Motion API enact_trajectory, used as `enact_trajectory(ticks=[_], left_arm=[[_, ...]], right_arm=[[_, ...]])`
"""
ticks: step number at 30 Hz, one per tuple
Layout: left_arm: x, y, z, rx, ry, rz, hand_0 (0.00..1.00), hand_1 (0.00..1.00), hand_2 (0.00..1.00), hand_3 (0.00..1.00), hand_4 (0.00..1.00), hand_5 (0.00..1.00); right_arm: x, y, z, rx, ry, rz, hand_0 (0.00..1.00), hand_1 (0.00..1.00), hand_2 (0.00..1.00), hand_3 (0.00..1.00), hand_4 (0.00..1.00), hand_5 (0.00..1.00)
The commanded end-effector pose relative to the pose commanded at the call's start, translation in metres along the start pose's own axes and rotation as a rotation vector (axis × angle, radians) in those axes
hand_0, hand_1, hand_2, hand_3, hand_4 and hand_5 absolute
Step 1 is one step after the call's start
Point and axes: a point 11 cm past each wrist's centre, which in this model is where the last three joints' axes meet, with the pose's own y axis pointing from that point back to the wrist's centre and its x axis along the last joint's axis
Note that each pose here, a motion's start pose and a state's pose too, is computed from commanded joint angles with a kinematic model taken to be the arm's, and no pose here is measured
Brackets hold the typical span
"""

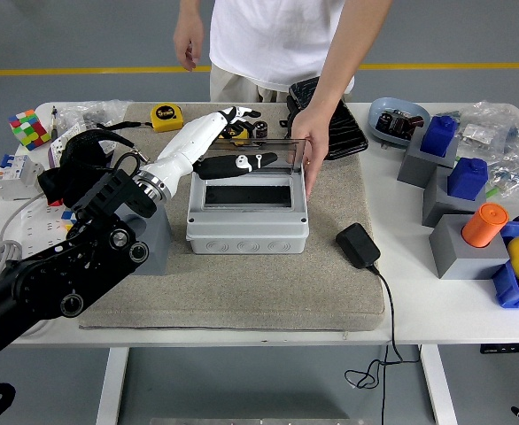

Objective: Fetch the battery,place it into the box,close the lid of the box

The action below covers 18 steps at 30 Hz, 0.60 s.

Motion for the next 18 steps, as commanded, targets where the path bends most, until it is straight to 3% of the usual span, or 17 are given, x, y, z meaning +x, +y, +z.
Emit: enact_trajectory(ticks=[11, 18], left_arm=[[-0.007, 0.022, 0.004, -0.018, 0.019, -0.041, 0.416, 0.640, 0.668, 0.715, 0.998, 0.848], [-0.026, 0.034, -0.002, 0.012, 0.067, -0.097, 0.410, 0.638, 0.662, 0.713, 0.998, 0.849]], right_arm=[[0.002, 0.000, -0.002, 0.005, 0.000, 0.002, 0.660, 0.631, 0.627, 0.544, 0.938, 0.443], [0.002, 0.000, -0.002, 0.003, 0.006, 0.000, 0.659, 0.631, 0.628, 0.544, 0.938, 0.443]])
